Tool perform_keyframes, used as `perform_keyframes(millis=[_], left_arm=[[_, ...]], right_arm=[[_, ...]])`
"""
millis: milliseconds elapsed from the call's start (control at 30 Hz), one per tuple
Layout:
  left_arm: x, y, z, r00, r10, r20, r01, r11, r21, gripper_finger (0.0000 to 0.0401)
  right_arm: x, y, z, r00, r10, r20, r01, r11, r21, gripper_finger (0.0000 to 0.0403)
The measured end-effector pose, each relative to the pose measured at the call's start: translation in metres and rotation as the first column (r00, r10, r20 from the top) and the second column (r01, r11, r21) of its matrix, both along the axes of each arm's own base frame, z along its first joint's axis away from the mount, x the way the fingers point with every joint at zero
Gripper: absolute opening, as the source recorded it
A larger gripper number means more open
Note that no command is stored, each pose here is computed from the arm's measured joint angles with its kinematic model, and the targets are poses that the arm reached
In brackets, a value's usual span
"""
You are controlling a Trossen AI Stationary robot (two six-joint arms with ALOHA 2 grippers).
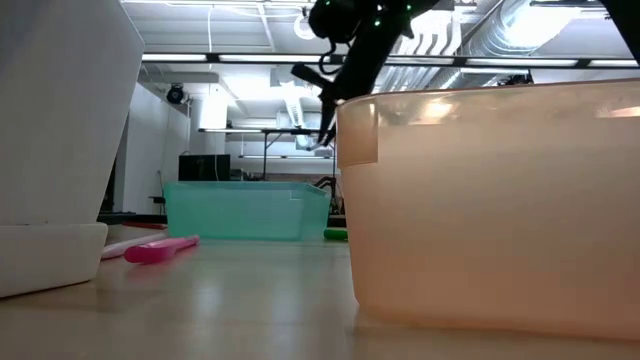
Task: Sort pens & pencils
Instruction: Put the yellow pencil into the green bin
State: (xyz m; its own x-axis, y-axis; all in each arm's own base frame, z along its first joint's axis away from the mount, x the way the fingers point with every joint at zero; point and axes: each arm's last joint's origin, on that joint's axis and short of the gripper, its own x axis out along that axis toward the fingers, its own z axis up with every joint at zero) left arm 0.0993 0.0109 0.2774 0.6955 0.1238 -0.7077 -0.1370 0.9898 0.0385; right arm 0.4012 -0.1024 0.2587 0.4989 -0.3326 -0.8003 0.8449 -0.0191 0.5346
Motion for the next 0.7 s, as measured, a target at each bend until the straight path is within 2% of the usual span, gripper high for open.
perform_keyframes(millis=[233, 700], left_arm=[[0.000, 0.000, 0.000, 1.000, -0.008, -0.005, 0.008, 1.000, -0.013, 0.0108], [0.000, 0.000, 0.000, 1.000, -0.008, -0.006, 0.008, 1.000, -0.013, 0.0108]], right_arm=[[0.012, 0.001, -0.017, 1.000, 0.016, 0.009, -0.016, 1.000, 0.023, 0.0002], [0.017, 0.001, -0.018, 0.998, 0.060, 0.036, -0.060, 0.998, 0.013, 0.0002]])
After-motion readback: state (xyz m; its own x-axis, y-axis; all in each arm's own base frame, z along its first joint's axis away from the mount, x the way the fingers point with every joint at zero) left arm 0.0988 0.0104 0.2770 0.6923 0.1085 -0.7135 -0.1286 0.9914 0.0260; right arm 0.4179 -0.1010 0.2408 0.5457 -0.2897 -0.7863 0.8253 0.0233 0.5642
